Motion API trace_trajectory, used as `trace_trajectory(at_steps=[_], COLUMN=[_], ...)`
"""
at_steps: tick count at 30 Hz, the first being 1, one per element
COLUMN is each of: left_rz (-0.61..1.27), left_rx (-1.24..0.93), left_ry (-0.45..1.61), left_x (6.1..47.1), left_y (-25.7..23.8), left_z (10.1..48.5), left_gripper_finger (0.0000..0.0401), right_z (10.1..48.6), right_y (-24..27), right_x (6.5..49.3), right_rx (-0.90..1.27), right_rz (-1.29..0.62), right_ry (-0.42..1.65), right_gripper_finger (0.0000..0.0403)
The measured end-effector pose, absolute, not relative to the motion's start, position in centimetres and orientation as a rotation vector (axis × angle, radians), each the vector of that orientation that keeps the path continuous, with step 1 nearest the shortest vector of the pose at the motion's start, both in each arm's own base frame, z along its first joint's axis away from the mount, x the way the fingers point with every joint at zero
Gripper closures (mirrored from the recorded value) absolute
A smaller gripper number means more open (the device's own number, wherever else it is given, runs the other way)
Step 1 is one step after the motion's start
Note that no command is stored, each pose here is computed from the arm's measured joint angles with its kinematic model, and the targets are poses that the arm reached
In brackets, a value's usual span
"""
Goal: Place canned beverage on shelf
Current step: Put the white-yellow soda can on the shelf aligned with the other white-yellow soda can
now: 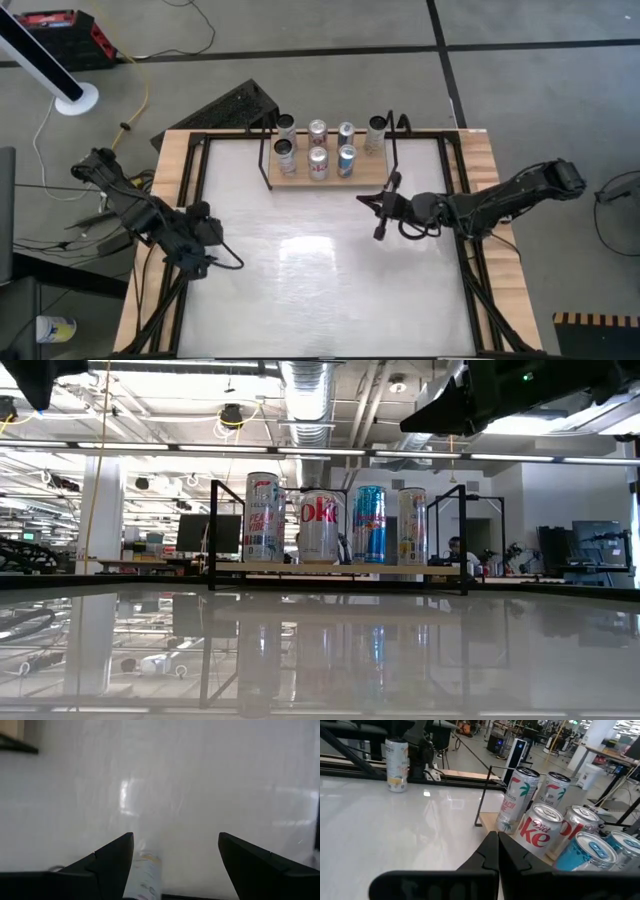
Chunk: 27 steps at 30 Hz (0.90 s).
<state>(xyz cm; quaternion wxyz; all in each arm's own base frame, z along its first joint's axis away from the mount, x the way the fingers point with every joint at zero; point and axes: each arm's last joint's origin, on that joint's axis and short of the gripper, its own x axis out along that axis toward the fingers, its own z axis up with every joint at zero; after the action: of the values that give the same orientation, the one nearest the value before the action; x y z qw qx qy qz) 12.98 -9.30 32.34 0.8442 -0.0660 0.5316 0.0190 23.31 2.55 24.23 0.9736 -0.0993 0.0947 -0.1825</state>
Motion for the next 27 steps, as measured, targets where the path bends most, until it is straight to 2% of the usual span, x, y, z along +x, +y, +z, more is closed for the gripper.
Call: trace_trajectory(at_steps=[4,8,14,21,27], left_rz=[-0.016,0.004,0.066,0.029,0.031], left_rx=[-0.045,0.006,0.038,0.006,0.066], left_ry=[1.124,1.200,1.312,1.419,1.426], left_x=[13.0,12.3,11.5,11.1,11.1], left_y=[-9.3,-8.8,-8.2,-8.3,-8.2], left_z=[32.3,32.0,31.3,30.0,29.1], left_gripper_finger=[0.0127,0.0127,0.0127,0.0127,0.0127], right_z=[24.2,23.9,23.7,23.7,23.7], right_y=[2.6,2.6,2.6,2.6,2.6], right_x=[23.3,23.3,23.2,23.2,23.2], right_rx=[-0.202,-0.215,-0.222,-0.222,-0.221], right_rz=[-0.356,-0.352,-0.351,-0.350,-0.347], right_ry=[0.196,0.230,0.249,0.248,0.248], right_gripper_finger=[0.0382,0.0381,0.0375,0.0374,0.0377])
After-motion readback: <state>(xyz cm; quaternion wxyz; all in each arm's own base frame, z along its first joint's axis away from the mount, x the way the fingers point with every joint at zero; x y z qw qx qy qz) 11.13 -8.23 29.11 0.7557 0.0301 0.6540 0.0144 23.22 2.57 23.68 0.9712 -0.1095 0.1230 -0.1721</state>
